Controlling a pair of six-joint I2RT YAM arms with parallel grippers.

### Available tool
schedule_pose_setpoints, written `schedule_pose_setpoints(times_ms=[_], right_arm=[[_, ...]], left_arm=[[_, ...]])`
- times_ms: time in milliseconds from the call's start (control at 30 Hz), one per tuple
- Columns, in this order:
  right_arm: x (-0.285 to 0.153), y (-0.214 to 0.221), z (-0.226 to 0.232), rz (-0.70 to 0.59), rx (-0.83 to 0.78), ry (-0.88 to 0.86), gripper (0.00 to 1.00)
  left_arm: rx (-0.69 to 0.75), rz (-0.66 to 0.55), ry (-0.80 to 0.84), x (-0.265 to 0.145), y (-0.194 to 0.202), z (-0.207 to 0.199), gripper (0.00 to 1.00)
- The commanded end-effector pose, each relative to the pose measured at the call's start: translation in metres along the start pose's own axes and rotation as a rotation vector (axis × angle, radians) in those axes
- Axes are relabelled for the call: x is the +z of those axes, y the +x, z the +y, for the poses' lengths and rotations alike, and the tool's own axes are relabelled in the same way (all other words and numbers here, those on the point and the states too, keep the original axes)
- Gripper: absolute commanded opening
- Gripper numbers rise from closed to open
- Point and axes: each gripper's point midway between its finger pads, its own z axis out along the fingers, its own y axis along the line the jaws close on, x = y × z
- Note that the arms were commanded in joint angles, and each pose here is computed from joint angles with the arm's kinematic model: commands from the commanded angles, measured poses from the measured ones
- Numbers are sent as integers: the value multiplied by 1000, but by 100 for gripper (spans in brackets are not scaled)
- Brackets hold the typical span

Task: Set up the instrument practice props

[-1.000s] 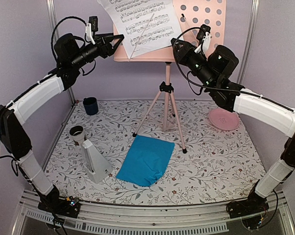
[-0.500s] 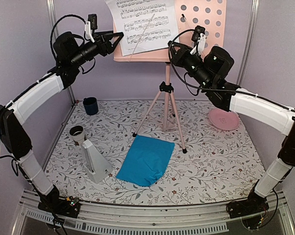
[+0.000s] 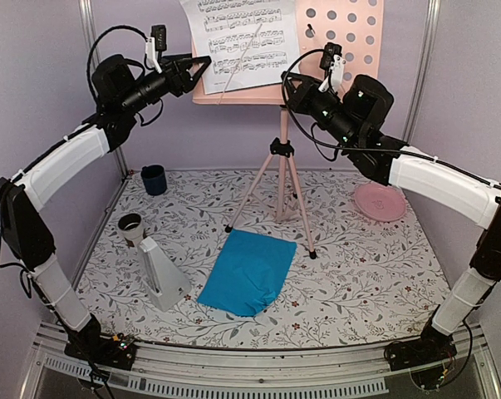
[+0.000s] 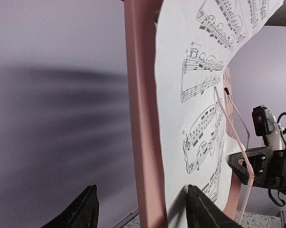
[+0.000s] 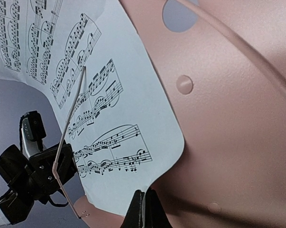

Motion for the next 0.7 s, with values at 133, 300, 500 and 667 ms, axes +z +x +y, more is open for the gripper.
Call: schedule_pose_setpoints(times_ms=[133, 300, 500, 667], right_arm=[[3, 27, -14, 84, -33, 39, 0], [3, 28, -14, 89, -39, 39, 0], [3, 31, -15, 102, -40, 41, 0], [3, 31, -15, 102, -42, 40, 0]], left_arm=[[33, -38, -40, -19, -15, -9, 69], [34, -56, -65, -38, -25, -16, 71], [-7, -39, -40, -47, -16, -24, 68], [-83, -23, 5, -45, -5, -29, 61]])
